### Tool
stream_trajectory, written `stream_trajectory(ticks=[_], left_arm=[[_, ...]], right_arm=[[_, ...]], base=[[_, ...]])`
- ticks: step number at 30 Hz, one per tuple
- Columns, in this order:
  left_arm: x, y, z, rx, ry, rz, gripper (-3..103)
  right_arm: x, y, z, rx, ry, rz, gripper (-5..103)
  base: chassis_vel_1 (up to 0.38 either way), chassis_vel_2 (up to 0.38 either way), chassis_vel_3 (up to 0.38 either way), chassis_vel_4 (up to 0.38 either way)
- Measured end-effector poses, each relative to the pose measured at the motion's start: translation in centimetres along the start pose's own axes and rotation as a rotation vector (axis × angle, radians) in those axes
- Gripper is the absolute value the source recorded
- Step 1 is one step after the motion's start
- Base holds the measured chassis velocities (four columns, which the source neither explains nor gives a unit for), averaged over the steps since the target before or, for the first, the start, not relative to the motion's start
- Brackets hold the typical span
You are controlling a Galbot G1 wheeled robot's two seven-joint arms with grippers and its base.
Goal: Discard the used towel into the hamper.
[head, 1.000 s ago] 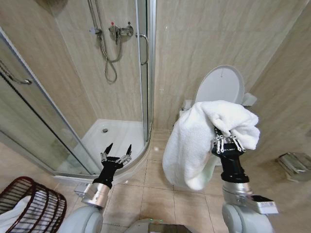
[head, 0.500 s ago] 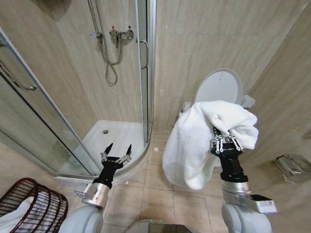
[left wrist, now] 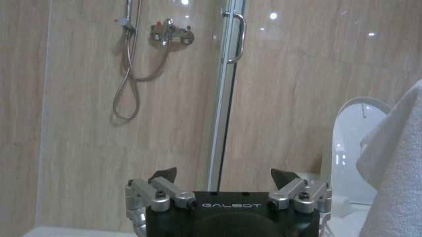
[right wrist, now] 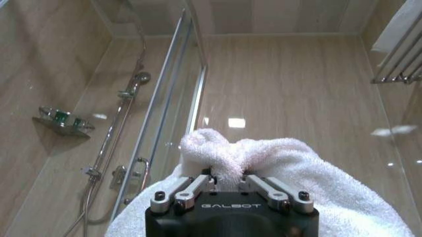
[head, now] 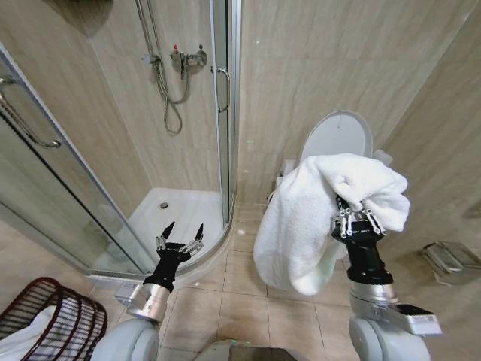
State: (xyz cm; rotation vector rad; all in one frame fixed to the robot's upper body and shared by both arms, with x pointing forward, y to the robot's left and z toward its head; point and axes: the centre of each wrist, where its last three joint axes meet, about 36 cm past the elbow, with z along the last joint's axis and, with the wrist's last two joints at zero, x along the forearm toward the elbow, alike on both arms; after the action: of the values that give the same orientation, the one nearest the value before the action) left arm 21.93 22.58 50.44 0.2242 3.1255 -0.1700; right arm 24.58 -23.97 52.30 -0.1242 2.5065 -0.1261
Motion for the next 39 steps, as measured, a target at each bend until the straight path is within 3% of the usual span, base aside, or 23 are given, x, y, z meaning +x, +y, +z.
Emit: stream_trajectory(ticks=[39], left_arm=[[0.00,0.00,0.00,0.000,0.000,0.000,97]], right_arm=[[-0.11,0.32,-0.10,-0.010,-0.008,-0.025,14]], base=[[0.000,0.000,0.000,0.000]])
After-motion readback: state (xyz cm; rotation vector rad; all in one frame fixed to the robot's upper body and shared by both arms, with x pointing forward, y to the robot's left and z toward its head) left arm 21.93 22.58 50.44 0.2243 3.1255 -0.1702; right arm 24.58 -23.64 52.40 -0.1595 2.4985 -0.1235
